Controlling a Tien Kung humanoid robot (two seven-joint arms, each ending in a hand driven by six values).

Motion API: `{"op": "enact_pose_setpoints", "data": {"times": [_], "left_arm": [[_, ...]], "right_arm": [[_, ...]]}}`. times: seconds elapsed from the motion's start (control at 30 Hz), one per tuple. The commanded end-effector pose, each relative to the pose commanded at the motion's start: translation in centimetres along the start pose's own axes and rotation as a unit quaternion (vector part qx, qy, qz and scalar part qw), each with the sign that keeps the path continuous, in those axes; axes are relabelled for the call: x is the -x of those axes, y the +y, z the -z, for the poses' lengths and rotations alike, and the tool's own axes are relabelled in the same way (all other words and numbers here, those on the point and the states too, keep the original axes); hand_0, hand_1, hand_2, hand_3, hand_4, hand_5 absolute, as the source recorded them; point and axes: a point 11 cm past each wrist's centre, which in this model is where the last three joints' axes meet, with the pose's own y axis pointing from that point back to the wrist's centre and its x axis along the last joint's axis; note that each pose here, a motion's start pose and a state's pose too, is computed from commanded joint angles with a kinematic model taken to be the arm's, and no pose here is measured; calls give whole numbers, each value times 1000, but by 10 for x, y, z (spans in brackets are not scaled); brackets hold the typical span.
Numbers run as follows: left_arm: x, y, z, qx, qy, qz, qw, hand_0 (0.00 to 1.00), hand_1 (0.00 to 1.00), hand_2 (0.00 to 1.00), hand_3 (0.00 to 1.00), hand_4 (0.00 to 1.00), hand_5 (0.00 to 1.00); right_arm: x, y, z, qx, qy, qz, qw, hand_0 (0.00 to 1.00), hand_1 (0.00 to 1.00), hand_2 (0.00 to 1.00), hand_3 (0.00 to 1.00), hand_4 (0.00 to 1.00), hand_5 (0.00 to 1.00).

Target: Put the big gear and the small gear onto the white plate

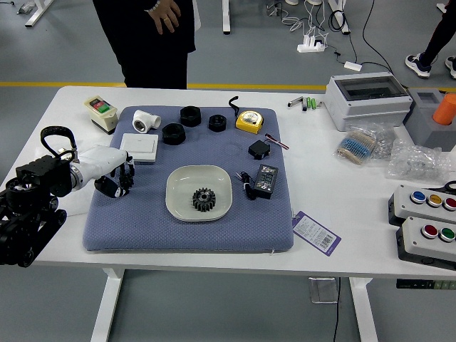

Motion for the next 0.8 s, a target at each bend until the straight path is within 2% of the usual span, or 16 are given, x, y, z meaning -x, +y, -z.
{"op": "enact_pose_setpoints", "data": {"times": [0.03, 0.07, 0.23, 0.27, 0.63, 0.67, 0.8], "left_arm": [[-1, 0, 0, 0, 0, 0, 1000, 323, 437, 510, 575, 667, 209], [-1, 0, 0, -1, 0, 0, 1000, 314, 421, 491, 561, 568, 182], [1, 0, 2, -4, 0, 3, 1000, 314, 421, 491, 561, 568, 182], [1, 0, 2, -4, 0, 4, 1000, 296, 390, 453, 520, 480, 41], [2, 0, 1, -2, -3, 8, 1000, 293, 375, 439, 514, 497, 2], [1, 1, 0, -2, -3, 8, 1000, 282, 335, 409, 504, 556, 2], [0, 2, -2, 2, -6, 6, 1000, 282, 335, 409, 504, 556, 2]], "right_arm": [[0, 0, 0, 0, 0, 0, 1000, 718, 724, 750, 602, 873, 728], [0, 0, 0, 0, 0, 0, 1000, 718, 724, 750, 603, 873, 728], [0, 0, 1, -1, 0, 0, 1000, 718, 724, 750, 603, 873, 728], [0, 0, 1, 0, 0, 0, 1000, 718, 724, 750, 603, 873, 728], [-1, 0, -1, 1, 0, 0, 1000, 718, 725, 750, 603, 873, 728], [-1, 0, -1, 1, 0, -1, 1000, 718, 723, 750, 602, 873, 728], [-2, 0, -2, 2, 1, -1, 1000, 718, 723, 750, 602, 873, 728]]}}
